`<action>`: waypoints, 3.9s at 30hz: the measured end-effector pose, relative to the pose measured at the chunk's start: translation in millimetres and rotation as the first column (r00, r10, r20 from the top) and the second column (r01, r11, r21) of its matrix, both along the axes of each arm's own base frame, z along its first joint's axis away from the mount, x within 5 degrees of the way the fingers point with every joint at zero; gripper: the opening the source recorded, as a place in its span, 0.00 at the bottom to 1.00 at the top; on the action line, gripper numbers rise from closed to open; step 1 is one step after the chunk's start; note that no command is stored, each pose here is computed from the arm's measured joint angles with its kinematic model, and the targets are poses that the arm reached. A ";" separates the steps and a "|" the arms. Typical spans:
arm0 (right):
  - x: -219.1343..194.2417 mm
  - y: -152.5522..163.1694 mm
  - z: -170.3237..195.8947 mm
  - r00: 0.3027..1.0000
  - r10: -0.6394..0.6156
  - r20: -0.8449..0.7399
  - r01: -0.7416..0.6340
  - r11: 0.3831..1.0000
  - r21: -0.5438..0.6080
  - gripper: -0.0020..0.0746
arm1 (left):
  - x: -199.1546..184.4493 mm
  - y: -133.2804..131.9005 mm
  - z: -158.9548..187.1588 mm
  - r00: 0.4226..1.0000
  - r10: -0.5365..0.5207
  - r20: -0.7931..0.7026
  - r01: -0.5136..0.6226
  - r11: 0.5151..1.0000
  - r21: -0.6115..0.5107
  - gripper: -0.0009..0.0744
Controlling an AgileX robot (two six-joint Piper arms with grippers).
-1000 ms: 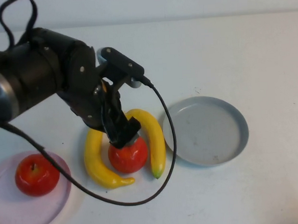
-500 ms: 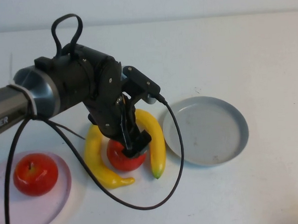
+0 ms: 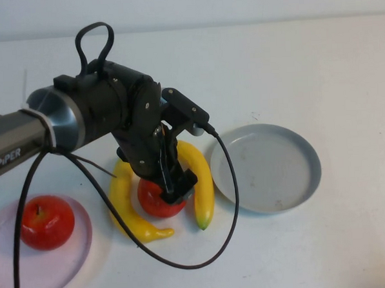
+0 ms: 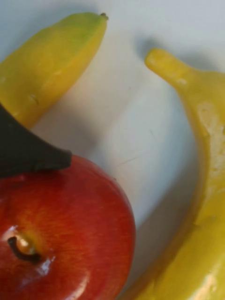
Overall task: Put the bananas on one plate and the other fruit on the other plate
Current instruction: Put one type of fruit in the left plate, then put another type of fruit in the right plate
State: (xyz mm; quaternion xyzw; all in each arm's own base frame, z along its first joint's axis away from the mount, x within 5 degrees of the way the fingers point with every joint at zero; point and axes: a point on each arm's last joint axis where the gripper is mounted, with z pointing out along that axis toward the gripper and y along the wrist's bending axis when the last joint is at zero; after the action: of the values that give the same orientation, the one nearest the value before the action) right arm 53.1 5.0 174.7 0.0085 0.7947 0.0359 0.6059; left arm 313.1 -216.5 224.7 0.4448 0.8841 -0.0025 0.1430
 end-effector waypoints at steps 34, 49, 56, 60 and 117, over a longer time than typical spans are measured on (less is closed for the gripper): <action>0.0 0.0 0.0 1.000 0.000 0.000 0.000 1.000 0.000 0.00 | -88.8 174.0 116.2 0.811 0.580 0.081 -0.579 0.815 -0.035 0.75; 0.0 0.0 0.0 1.000 0.000 0.000 0.000 1.000 0.000 0.00 | -122.6 191.9 27.4 0.793 0.608 0.047 -0.607 0.794 -0.027 0.75; 0.0 0.0 0.0 1.000 0.000 0.000 0.000 1.000 0.000 0.00 | -123.8 192.5 18.5 0.794 0.606 0.054 -0.605 0.795 -0.038 0.75; 0.0 0.0 0.0 1.000 0.000 0.000 0.000 1.000 0.000 0.00 | -123.8 192.4 18.0 0.792 0.608 0.054 -0.607 0.794 -0.040 0.84; 0.0 0.0 0.0 1.000 0.000 0.000 0.000 1.000 0.000 0.00 | -250.8 204.8 -15.9 0.341 0.710 0.616 0.042 0.643 -0.765 0.02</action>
State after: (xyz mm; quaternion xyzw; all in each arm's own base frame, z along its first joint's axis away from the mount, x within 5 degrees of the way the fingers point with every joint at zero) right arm 53.1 5.0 174.7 0.0085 0.7947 0.0359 0.6059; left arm 62.3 -11.7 208.8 0.0780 0.6762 -0.0503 0.7308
